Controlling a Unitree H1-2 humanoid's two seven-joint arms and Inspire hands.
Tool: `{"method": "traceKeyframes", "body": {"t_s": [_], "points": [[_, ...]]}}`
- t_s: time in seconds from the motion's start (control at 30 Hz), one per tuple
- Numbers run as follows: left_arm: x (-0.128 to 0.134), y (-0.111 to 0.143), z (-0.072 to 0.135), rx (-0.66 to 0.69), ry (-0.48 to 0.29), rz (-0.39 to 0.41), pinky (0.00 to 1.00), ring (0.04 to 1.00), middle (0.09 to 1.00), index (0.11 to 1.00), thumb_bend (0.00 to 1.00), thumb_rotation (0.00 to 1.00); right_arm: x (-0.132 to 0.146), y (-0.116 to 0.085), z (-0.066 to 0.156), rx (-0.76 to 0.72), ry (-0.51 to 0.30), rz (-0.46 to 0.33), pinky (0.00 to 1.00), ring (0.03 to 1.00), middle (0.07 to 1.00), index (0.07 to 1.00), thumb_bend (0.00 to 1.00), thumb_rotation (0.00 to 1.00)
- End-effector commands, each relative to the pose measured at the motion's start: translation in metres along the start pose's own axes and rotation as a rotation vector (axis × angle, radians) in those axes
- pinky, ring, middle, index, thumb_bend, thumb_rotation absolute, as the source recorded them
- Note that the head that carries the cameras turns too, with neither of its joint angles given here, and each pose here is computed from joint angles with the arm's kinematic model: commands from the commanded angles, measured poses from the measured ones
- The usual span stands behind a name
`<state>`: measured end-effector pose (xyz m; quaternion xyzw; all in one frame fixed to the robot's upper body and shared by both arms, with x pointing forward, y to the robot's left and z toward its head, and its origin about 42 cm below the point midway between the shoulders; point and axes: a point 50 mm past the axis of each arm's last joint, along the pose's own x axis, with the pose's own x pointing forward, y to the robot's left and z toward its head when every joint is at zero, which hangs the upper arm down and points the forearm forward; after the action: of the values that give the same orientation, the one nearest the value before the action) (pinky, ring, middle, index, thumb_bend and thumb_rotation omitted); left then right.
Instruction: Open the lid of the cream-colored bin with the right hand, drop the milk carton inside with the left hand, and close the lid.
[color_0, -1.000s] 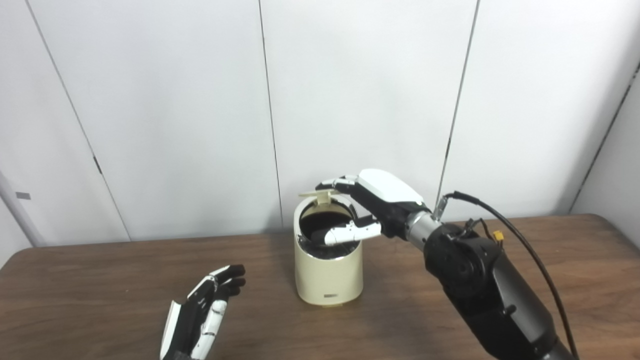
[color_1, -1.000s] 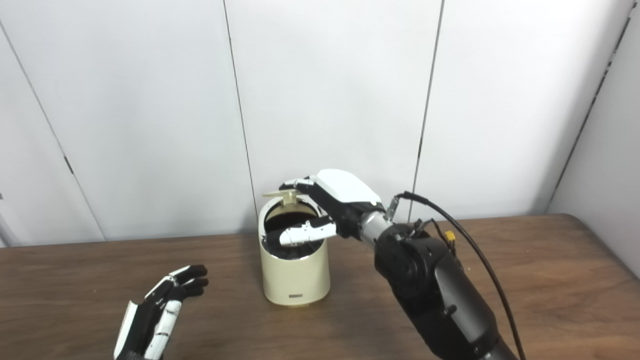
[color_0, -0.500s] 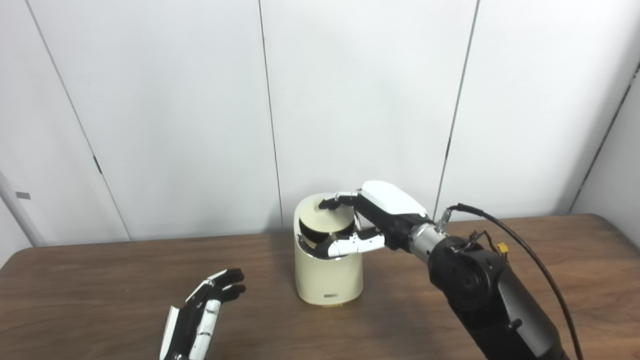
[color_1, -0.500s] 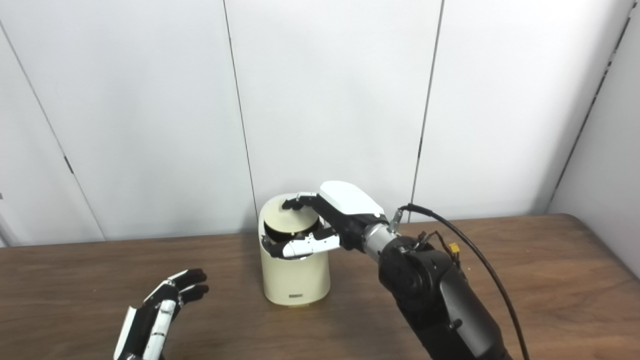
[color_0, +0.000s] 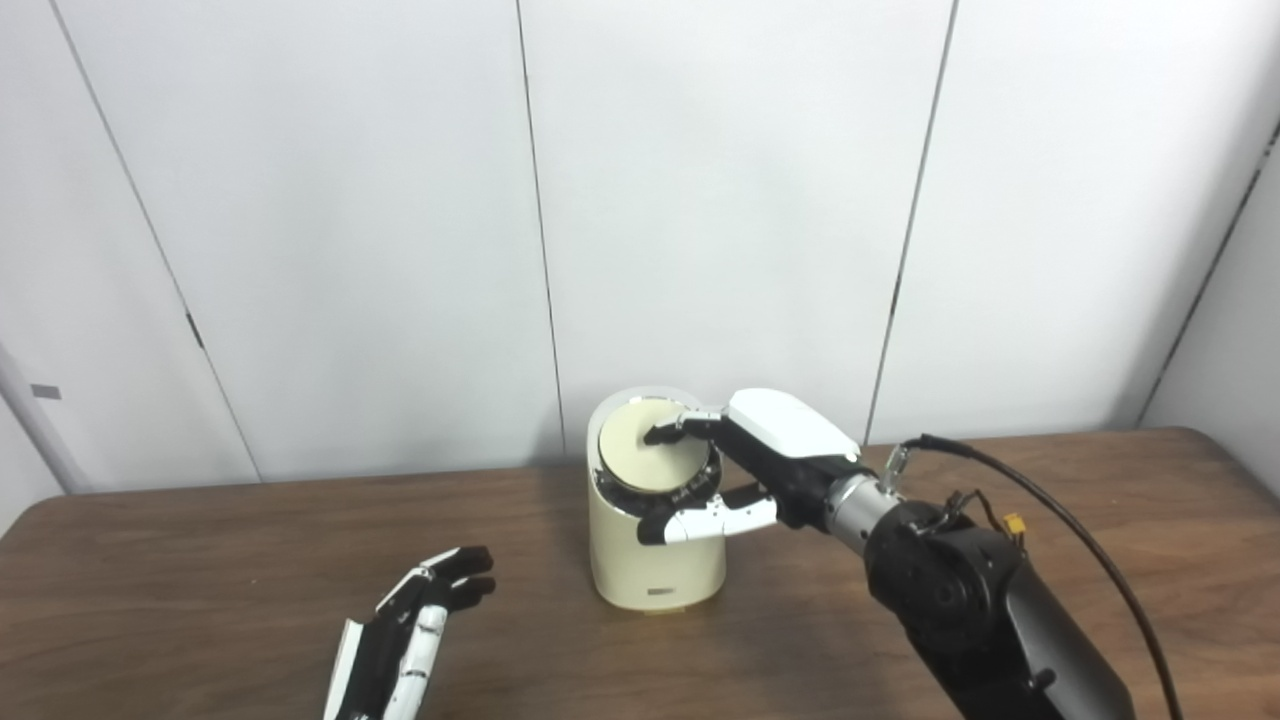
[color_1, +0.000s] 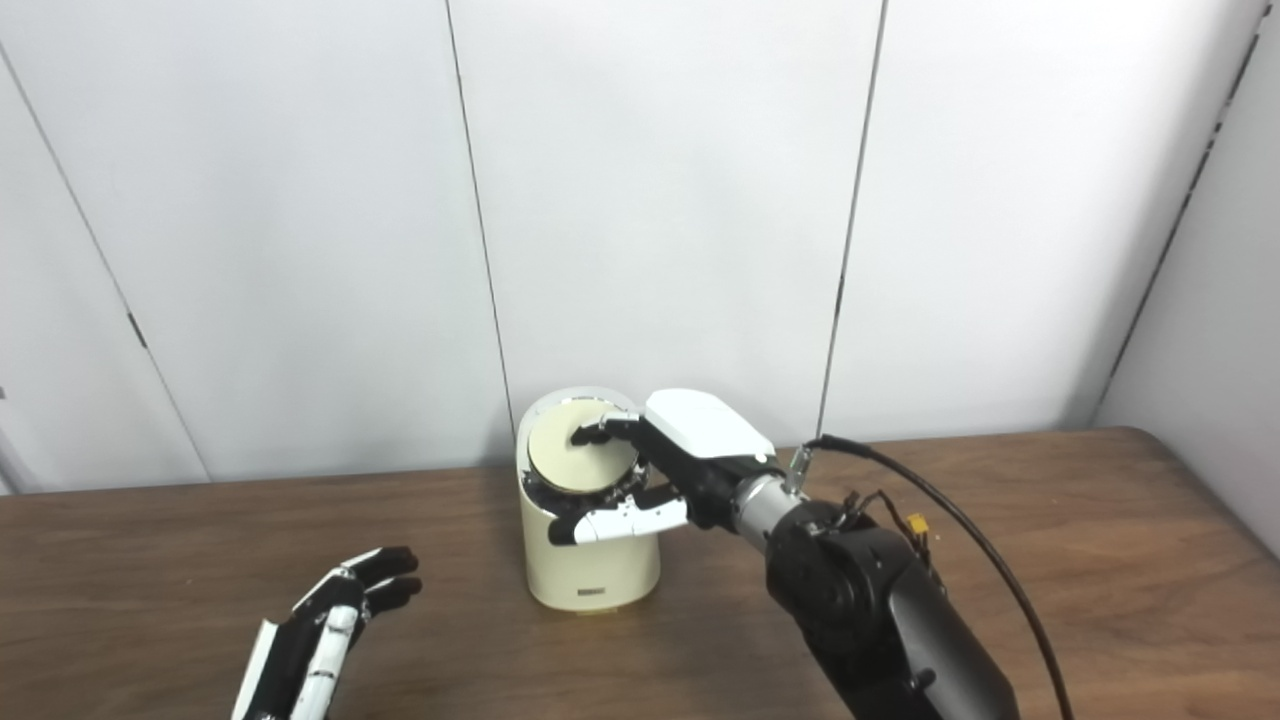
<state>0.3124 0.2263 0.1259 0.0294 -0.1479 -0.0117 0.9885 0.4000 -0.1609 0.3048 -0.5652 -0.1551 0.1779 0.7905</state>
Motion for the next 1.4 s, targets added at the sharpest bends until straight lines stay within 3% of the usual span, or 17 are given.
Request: {"method": "traceKeyframes", "body": {"t_s": [0.0, 0.2, 0.4, 0.5, 0.63, 0.87, 1.1, 1.37], "points": [[-0.004, -0.001, 0.001, -0.001, -0.014, -0.003, 0.76, 0.715, 0.753, 0.752, 0.49, 0.84, 0.0, -0.004, 0.005, -0.043, -0.018, -0.008, 0.94, 0.887, 0.826, 0.804, 0.72, 0.78], [-0.003, -0.001, 0.002, 0.007, -0.018, -0.002, 0.75, 0.709, 0.748, 0.746, 0.49, 0.84, -0.003, 0.012, 0.004, -0.31, -0.025, 0.004, 0.89, 0.921, 0.903, 0.821, 0.74, 0.79], [-0.004, -0.002, 0.003, 0.007, -0.017, 0.002, 0.73, 0.704, 0.744, 0.743, 0.48, 0.83, -0.005, 0.033, -0.007, -0.486, -0.017, -0.098, 0.93, 0.996, 0.989, 0.811, 0.72, 0.71], [-0.004, -0.002, 0.004, 0.0, -0.017, 0.001, 0.74, 0.707, 0.746, 0.739, 0.49, 0.83, -0.006, 0.038, -0.013, -0.585, -0.031, -0.108, 0.99, 1.0, 0.999, 0.8, 0.69, 0.73], [-0.004, -0.002, 0.003, 0.002, -0.015, -0.002, 0.76, 0.714, 0.749, 0.741, 0.49, 0.83, -0.006, 0.043, -0.021, -0.672, -0.056, -0.13, 1.0, 1.0, 1.0, 0.771, 0.7, 0.68], [-0.005, -0.002, 0.004, -0.005, -0.006, 0.001, 0.79, 0.72, 0.756, 0.743, 0.51, 0.83, -0.007, 0.043, -0.024, -0.671, -0.055, -0.14, 1.0, 1.0, 1.0, 0.731, 0.7, 0.7], [-0.005, -0.001, 0.005, -0.01, -0.007, 0.007, 0.76, 0.712, 0.752, 0.737, 0.51, 0.81, -0.009, 0.045, -0.022, -0.631, -0.063, -0.146, 1.0, 1.0, 1.0, 0.674, 0.72, 0.71], [-0.005, 0.0, 0.007, -0.003, -0.006, 0.003, 0.76, 0.713, 0.752, 0.74, 0.49, 0.81, -0.01, 0.052, -0.022, -0.52, -0.022, -0.088, 1.0, 1.0, 0.983, 0.628, 0.76, 0.71]]}}
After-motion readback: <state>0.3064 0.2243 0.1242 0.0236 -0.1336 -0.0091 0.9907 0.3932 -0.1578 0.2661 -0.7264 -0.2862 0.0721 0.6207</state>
